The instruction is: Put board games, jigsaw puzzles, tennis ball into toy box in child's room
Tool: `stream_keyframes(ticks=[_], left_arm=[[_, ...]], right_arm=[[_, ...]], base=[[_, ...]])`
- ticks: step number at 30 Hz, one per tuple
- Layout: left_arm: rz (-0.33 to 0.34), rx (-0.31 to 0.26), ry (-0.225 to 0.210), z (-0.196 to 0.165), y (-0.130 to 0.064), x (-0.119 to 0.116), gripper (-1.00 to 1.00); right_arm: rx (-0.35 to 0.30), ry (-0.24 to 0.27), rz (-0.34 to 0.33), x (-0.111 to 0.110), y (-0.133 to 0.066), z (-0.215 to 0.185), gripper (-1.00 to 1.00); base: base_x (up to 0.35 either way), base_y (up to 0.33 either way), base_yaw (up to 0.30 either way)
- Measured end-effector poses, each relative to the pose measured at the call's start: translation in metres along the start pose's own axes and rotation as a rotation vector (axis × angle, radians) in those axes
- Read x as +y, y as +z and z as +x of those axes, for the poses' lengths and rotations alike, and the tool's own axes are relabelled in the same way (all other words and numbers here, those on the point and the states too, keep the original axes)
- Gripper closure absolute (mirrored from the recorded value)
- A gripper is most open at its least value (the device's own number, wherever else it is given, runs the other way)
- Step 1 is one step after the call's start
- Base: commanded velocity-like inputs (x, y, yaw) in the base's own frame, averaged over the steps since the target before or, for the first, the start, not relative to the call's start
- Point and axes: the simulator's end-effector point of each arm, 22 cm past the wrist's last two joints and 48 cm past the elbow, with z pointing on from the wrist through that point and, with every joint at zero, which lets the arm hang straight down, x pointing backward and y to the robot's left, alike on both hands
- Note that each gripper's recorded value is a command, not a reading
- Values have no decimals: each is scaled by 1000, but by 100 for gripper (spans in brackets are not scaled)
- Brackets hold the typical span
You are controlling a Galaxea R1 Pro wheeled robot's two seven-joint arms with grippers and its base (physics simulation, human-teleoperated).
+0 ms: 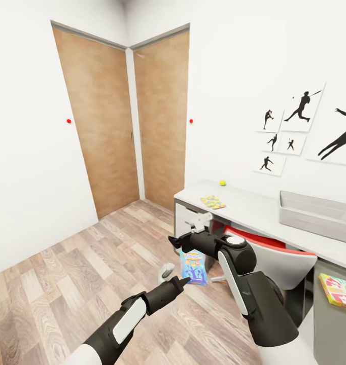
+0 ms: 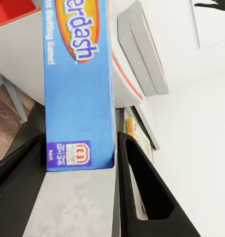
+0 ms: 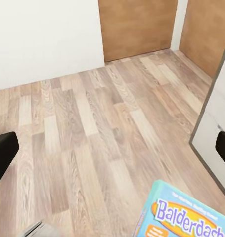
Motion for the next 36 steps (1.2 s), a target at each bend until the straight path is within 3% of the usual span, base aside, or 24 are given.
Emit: stream_keyframes(ticks=[17, 26, 36], left_arm=[[0, 0, 2, 0, 0, 0, 100], [0, -1, -1, 0, 0, 0, 100], [0, -1, -1, -1, 0, 0, 100]], right_arm=[[-2, 2, 4, -2, 0, 0, -100], [0, 1, 0, 0, 0, 0, -100], [-1, 4, 2, -1, 0, -1, -100]], base=[[307, -67, 7], [44, -22, 13], [2, -1, 250]])
